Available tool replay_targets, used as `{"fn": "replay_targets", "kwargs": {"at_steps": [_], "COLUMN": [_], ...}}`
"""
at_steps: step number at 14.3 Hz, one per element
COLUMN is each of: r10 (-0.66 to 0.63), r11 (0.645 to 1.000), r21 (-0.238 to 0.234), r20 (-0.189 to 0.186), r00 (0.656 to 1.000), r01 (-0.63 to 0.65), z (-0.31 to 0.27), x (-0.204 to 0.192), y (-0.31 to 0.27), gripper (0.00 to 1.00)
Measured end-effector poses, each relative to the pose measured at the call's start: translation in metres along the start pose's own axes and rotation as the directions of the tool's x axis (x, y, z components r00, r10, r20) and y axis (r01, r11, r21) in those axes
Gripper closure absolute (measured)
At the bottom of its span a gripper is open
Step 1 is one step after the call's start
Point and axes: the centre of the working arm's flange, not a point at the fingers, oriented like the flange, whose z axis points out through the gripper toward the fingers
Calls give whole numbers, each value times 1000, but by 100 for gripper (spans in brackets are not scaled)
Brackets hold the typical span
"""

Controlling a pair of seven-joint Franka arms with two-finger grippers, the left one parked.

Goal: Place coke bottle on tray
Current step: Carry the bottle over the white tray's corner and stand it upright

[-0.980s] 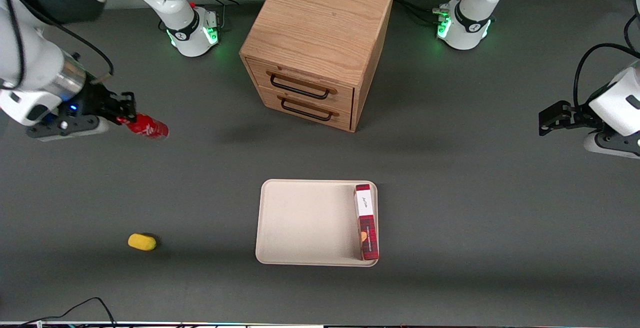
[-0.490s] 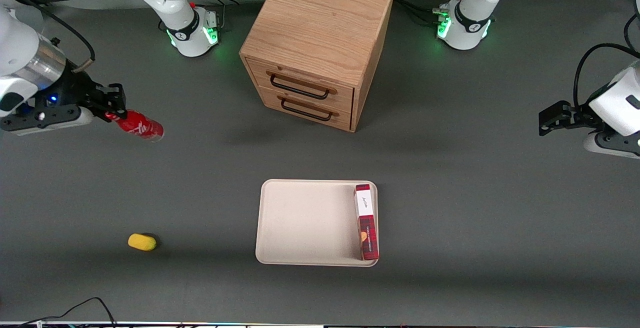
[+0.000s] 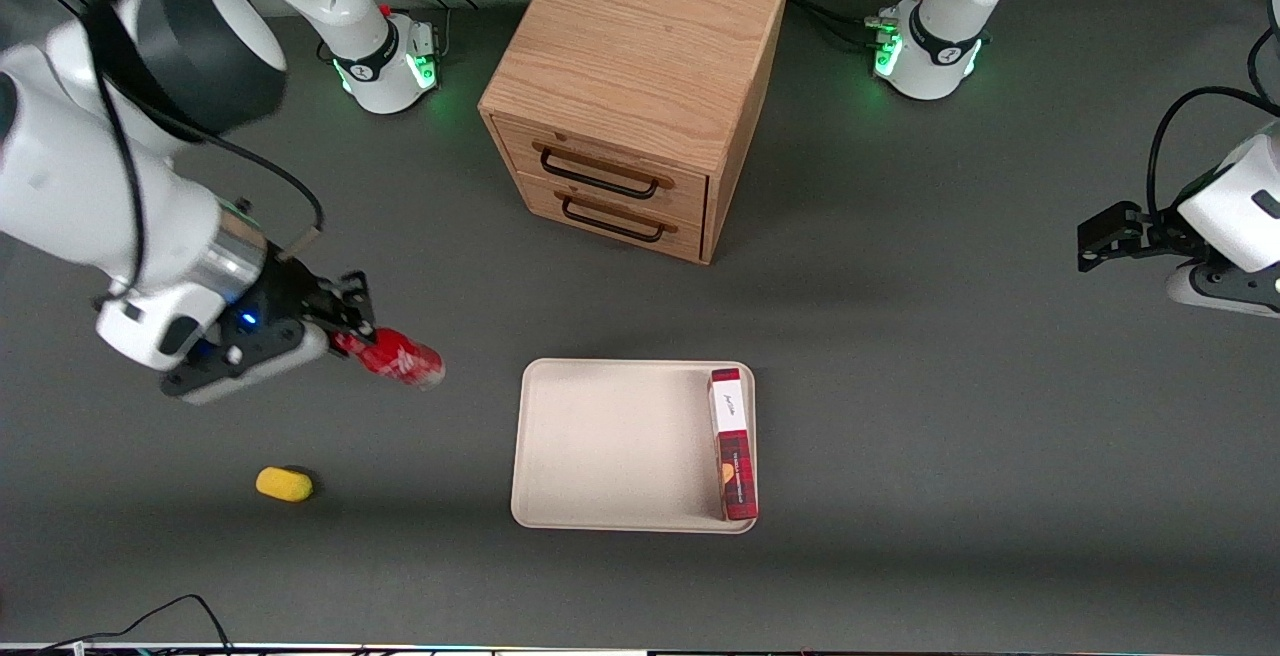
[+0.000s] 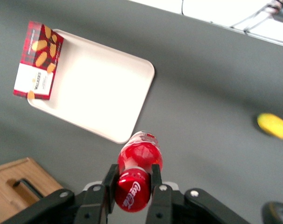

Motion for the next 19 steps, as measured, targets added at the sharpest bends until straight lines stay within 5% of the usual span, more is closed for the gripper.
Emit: {"fn": "replay_targets", "kwargs": {"at_steps": [6, 12, 19], "r10": [-91, -168, -162], "r11": [996, 980, 982], "r21": [-20, -124, -115], "r20": [-57, -123, -121], "r00": [994, 978, 979], "r01": [90, 153, 148], "z": [107, 204, 250], "x": [49, 67, 67], "y": [-30, -58, -53], "gripper": [69, 69, 69]}}
